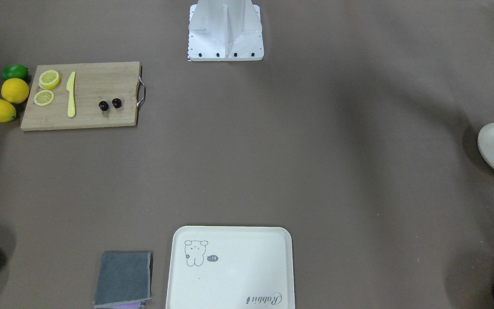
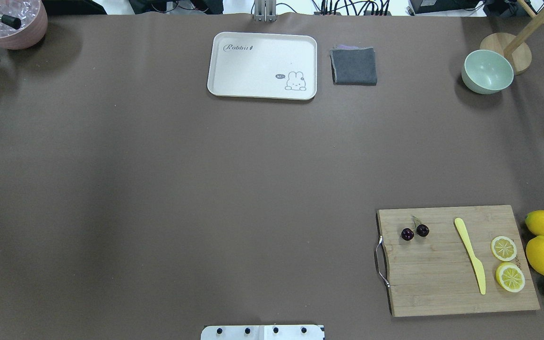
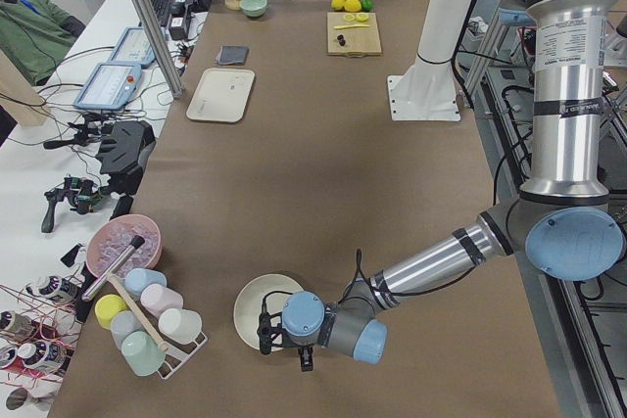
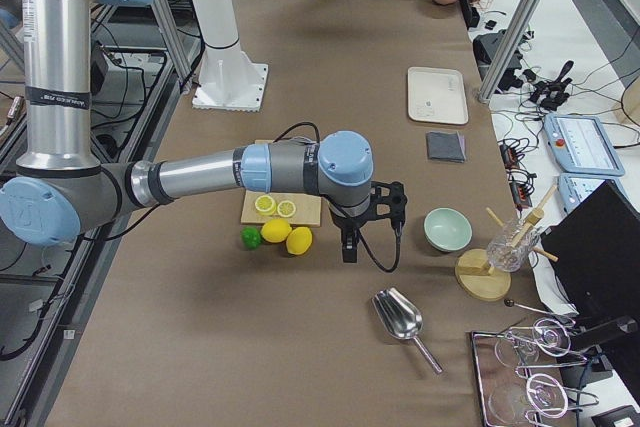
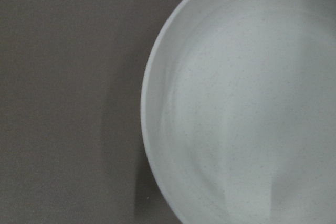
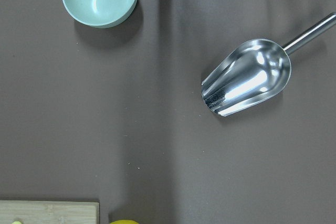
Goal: Place red cherry on plate
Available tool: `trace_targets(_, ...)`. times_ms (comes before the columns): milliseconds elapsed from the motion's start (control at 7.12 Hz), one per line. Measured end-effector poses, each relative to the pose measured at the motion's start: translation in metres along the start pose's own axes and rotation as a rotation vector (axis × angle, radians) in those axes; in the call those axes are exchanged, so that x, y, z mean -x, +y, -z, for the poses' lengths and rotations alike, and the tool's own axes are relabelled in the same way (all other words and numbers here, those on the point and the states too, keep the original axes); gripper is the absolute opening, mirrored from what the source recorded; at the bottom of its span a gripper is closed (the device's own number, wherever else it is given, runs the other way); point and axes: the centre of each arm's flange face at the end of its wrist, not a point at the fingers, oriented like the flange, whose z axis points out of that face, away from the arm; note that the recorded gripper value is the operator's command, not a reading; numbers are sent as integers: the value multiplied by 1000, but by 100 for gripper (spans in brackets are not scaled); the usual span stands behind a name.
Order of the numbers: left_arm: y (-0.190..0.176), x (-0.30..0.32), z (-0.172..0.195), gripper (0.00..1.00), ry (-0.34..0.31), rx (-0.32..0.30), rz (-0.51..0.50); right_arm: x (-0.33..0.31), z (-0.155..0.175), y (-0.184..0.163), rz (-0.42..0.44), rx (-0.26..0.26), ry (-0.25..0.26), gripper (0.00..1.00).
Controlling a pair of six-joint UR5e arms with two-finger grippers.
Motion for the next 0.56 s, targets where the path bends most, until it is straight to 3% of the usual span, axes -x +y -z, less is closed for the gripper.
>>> trace_targets(140, 2, 1, -1, 36, 0, 3, 2, 1, 1, 0, 3, -3, 6, 100)
trace_targets(281, 2, 0, 0, 32, 2, 2, 1, 1, 3, 1, 4, -7, 8, 100)
trace_targets(561, -4, -6, 3, 0, 9, -7, -8, 2, 9, 6, 3, -17, 11, 100)
